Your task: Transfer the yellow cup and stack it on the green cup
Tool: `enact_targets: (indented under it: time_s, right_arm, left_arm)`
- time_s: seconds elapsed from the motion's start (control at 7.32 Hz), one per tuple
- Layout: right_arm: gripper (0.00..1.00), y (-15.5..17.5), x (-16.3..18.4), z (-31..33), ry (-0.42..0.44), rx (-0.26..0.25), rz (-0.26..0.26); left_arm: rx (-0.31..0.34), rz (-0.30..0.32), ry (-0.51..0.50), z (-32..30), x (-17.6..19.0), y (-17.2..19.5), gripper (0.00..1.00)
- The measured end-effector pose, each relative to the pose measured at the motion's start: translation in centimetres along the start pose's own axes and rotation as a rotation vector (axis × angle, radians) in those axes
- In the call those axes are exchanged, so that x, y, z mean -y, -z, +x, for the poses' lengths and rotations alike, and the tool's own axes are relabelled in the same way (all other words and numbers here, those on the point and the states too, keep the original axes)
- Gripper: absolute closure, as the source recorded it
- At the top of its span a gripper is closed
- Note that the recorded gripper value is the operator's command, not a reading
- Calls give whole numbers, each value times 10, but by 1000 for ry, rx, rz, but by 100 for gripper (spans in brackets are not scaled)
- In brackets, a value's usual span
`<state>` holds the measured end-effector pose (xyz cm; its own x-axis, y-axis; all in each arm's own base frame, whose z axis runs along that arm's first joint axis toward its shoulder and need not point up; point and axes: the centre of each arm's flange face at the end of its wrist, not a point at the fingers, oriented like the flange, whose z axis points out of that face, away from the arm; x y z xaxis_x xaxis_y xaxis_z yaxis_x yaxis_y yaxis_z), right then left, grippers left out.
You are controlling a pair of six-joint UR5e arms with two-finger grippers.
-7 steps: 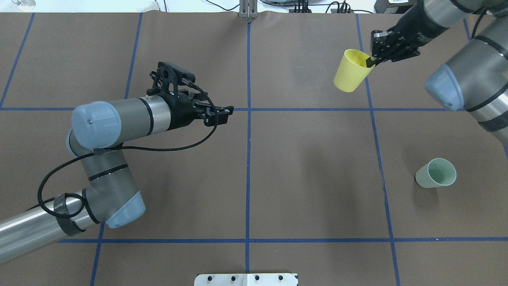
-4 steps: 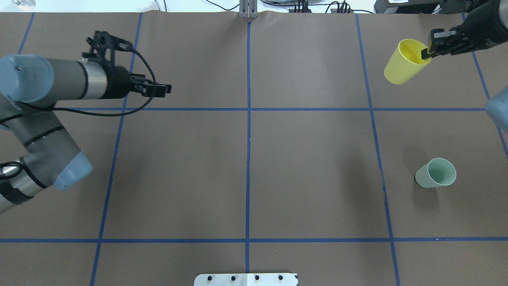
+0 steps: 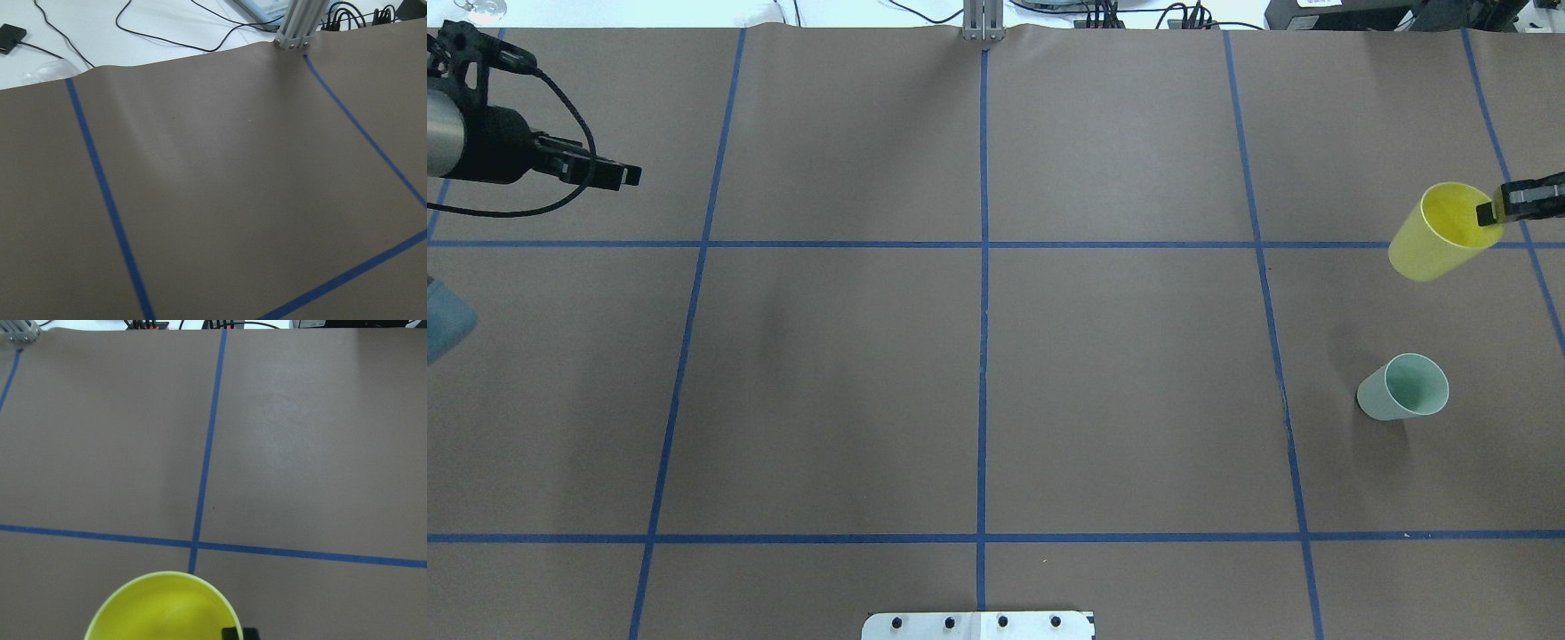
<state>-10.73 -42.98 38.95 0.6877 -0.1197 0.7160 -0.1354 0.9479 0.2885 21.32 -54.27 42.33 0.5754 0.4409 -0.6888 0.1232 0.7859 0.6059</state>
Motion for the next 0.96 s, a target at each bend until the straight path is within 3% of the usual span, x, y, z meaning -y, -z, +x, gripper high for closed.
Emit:
enact_targets:
  time_s: [0.41,0.96]
  right_arm:
    - [100,-37,-53,5,47,-55,-123]
    - [100,-57,-78,8,65,-74,-194]
  left_arm:
    - [29,-26,-10,-24,-15,5,0]
    - [38,-37,-21,-31,-20,3,0]
